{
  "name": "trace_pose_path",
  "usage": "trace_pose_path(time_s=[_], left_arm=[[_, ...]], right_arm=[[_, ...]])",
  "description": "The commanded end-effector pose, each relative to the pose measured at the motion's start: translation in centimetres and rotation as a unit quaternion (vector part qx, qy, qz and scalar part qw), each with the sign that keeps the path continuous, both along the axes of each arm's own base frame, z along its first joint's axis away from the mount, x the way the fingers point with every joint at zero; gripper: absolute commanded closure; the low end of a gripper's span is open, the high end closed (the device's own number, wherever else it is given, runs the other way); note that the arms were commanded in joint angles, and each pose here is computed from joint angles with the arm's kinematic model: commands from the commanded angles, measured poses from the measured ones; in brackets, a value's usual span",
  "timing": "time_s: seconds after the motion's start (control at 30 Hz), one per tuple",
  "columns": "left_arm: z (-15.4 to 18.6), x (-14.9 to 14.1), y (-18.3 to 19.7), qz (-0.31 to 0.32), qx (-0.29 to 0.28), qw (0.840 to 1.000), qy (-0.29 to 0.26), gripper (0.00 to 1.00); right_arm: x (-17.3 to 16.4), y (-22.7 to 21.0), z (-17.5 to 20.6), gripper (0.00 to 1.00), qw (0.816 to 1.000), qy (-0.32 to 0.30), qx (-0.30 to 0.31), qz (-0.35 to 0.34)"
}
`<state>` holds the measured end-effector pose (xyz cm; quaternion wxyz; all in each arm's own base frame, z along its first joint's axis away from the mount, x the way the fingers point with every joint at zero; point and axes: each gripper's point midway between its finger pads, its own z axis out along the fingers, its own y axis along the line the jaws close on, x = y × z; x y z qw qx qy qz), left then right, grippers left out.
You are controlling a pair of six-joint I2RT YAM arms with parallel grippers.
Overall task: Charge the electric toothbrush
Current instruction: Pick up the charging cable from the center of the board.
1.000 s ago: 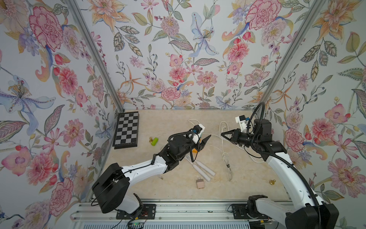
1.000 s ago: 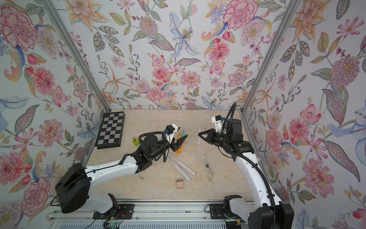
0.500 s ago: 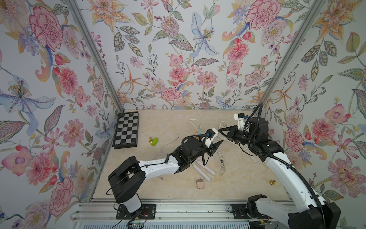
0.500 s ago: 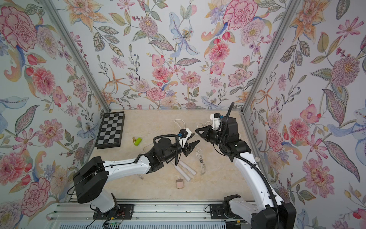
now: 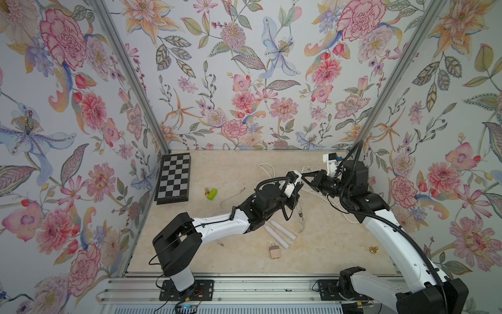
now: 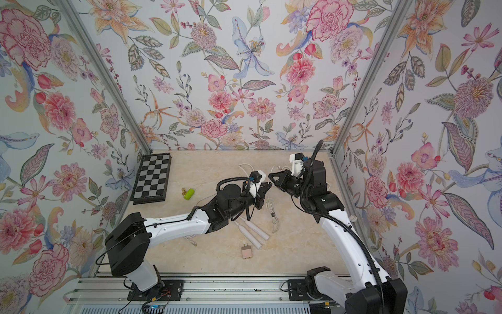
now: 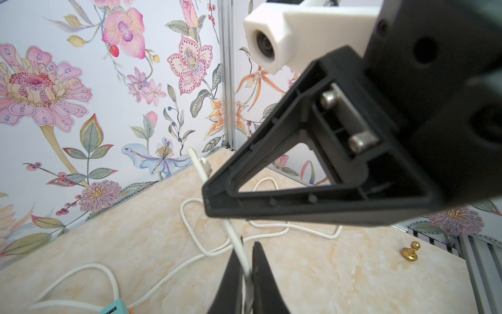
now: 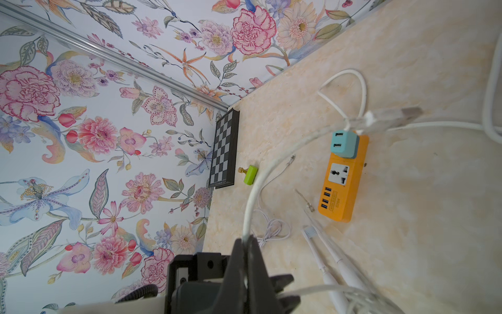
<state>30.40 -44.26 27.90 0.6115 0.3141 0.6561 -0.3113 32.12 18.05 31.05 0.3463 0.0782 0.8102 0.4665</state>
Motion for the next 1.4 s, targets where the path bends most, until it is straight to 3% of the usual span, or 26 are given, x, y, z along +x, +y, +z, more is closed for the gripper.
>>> trace_pose_path(time_s=[0.0,0.1,0.23,0.4,0.6,0.77,1.0,1.17,1.37], left_arm=[[1.0,0.4,-0.2,0.014,-0.001,1.0,0.008,0.98],[2.7,0.0,0.2,0.012,-0.012,1.0,0.005,1.0],[4.7,-0.1,1.5,0.025,0.013,1.0,0.01,1.0],[6.1,-0.4,5.4,0.029,0.055,0.997,0.036,1.0],[7.6,-1.5,9.5,0.022,0.086,0.995,0.049,1.0],[7.1,-2.0,11.3,0.028,0.129,0.989,0.068,1.0],[7.1,-2.6,12.4,0.034,0.145,0.986,0.076,1.0],[7.2,-2.8,12.5,0.03,0.145,0.986,0.076,1.0],[7.3,-2.8,12.6,0.033,0.145,0.986,0.074,1.0]], right_arm=[[-0.3,0.0,3.0,1.0,0.999,-0.046,0.013,0.0],[-0.6,-0.1,3.8,0.92,0.998,-0.063,0.01,0.007],[-1.2,-0.8,5.9,0.65,0.994,-0.112,-0.002,0.019],[-2.2,-1.8,7.4,0.51,0.982,-0.178,-0.039,0.046],[-1.8,-1.8,5.4,0.51,0.956,-0.248,-0.133,0.079],[-1.3,1.6,4.3,0.45,0.92,-0.306,-0.191,0.153],[0.6,5.2,3.3,0.37,0.882,-0.352,-0.253,0.184],[1.7,7.3,2.5,0.39,0.868,-0.365,-0.271,0.201],[2.2,8.6,2.1,0.52,0.857,-0.376,-0.275,0.222]])
